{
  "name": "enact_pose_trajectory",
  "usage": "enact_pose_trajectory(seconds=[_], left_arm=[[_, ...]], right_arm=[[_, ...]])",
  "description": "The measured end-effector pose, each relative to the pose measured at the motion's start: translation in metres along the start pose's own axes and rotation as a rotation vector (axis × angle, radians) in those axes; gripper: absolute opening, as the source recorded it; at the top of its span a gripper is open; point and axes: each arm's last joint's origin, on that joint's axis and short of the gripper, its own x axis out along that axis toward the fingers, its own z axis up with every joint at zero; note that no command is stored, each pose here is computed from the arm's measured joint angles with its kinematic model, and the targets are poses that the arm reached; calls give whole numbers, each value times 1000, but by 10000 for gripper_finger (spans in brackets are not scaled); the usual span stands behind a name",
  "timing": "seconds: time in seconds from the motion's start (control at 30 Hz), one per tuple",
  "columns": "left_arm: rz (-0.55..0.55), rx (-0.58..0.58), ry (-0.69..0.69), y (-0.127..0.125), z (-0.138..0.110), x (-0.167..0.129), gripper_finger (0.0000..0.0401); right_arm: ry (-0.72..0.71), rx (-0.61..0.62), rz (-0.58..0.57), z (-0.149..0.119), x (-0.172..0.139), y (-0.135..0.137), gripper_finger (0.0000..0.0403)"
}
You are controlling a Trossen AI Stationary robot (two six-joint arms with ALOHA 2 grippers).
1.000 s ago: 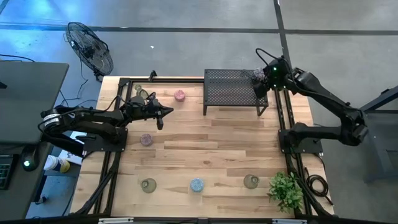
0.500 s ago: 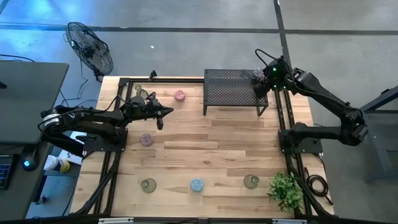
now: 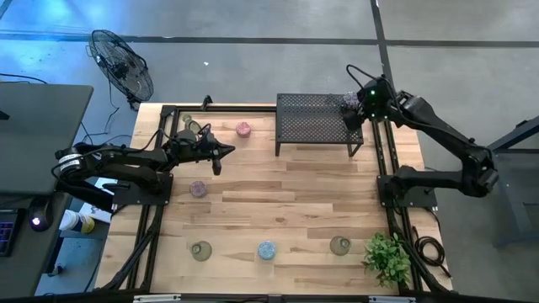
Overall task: Pick & Place candle stick holders
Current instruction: Put the green glass candle holder on the shelf, then put the pink scented candle on the shelf
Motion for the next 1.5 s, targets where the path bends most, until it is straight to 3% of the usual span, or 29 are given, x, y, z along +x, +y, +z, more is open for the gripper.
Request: enact_pose_trajectory(seconds=[0.17, 0.3, 0.43, 0.6, 0.67, 0.73, 0.9, 1.07, 1.23, 1.37, 1.5], left_arm=[[5, -67, 34, 0, 6, 4, 2], [17, -81, 105, 0, 21, 12, 2], [42, -92, 199, 4, 47, 19, 2], [98, -120, 328, 25, 78, 22, 2], [125, -152, 384, 34, 86, 25, 5], [135, -155, 460, 40, 91, 31, 16], [136, -137, 601, 46, 102, 51, 90], [182, -150, 662, 57, 106, 78, 207], [229, -129, 699, 67, 102, 102, 311], [256, -107, 735, 73, 94, 114, 360], [318, -64, 773, 78, 85, 120, 375]], right_arm=[[-107, -21, -5, 23, -29, -4, 269], [-150, -34, 35, 32, -57, 0, 240], [-201, -83, 144, 13, -64, 19, 163], [-294, -81, 290, -28, -50, 48, 34], [-345, -86, 346, -42, -44, 59, 10], [-389, -76, 392, -53, -40, 69, 19], [-439, -93, 422, -74, -34, 89, 27], [-465, -128, 449, -85, -37, 100, 3], [-475, -155, 449, -88, -40, 105, 5], [-476, -172, 459, -90, -41, 106, 2], [-477, -184, 459, -90, -42, 106, 3]])
